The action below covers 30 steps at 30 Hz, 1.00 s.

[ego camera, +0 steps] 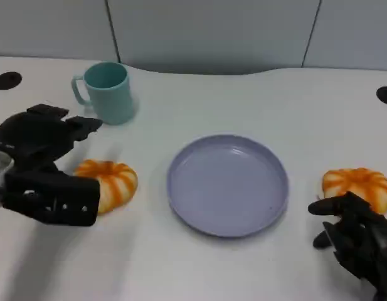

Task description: Grasp the bread from the table and place it into the plate.

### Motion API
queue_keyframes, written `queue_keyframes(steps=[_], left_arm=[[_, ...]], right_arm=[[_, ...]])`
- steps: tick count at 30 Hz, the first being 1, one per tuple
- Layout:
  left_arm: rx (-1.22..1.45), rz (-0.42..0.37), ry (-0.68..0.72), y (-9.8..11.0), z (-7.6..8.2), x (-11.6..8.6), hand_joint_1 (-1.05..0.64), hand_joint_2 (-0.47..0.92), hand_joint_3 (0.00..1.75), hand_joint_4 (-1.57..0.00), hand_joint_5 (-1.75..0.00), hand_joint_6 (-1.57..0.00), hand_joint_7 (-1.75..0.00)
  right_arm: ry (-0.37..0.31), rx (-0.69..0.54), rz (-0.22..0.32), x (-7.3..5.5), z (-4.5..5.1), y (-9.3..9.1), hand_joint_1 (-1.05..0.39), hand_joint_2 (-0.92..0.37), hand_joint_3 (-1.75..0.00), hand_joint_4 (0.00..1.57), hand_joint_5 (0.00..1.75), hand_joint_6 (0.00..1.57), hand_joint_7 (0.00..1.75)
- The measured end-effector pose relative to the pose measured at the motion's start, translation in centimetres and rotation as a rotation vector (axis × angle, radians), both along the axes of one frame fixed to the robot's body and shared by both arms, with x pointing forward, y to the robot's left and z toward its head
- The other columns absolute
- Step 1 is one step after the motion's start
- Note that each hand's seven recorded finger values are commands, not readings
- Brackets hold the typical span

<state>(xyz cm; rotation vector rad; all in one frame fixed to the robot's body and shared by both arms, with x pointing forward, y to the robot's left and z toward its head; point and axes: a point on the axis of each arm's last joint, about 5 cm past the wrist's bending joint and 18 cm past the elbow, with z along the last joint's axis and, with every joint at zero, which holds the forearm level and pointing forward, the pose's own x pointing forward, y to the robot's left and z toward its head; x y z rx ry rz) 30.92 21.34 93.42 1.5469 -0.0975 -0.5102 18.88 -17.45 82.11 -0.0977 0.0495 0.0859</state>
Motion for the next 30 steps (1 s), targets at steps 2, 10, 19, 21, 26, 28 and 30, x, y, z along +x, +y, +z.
queue_keyframes(steps=[2,10,19,21,26,28,30], left_arm=[[0.009,0.007,0.048,-0.3,0.0,0.4,-0.79,0.84,0.0,-0.01,-0.12,-0.15,-0.01],[-0.004,0.042,0.301,-1.0,-0.5,1.1,-0.8,0.8,0.0,-0.02,-0.15,-0.19,-0.02],[-0.017,0.054,0.384,-1.2,0.3,1.6,-0.77,0.79,0.0,0.0,-0.17,-0.19,-0.01],[0.003,0.053,0.376,-1.4,-0.1,1.6,-0.75,0.8,0.01,0.0,-0.14,-0.17,-0.01],[0.093,0.037,0.346,-2.4,-1.6,1.4,-0.69,0.79,0.0,0.0,-0.08,-0.17,-0.01],[0.109,0.039,0.326,-3.0,-2.1,1.4,-0.67,0.78,0.0,0.0,-0.05,-0.17,-0.01],[0.13,0.042,0.32,-3.4,-2.7,1.3,-0.67,0.77,0.0,0.0,-0.03,-0.18,-0.01]], right_arm=[[-0.003,0.0,-0.002,0.0,0.06,0.0,-0.24,-0.92,-0.41,0.46,1.45,0.44,1.17],[-0.01,-0.002,-0.003,-0.1,0.22,0.0,-0.23,-0.92,-0.41,0.47,1.44,0.43,1.17],[-0.002,0.003,-0.003,-0.1,0.21,-0.1,-0.22,-0.92,-0.42,0.47,1.45,0.43,1.18],[-0.001,0.007,0.0,-0.1,0.2,-0.1,-0.22,-0.92,-0.42,0.48,1.46,0.43,1.19],[-0.002,0.018,-0.002,-0.2,0.16,-0.2,-0.23,-0.92,-0.42,0.49,1.46,0.44,1.2],[-0.003,0.018,-0.002,-0.3,0.15,-0.2,-0.23,-0.92,-0.42,0.48,1.46,0.44,1.21],[-0.005,0.018,-0.003,-0.4,0.11,-0.2,-0.24,-0.92,-0.41,0.48,1.46,0.45,1.21]])
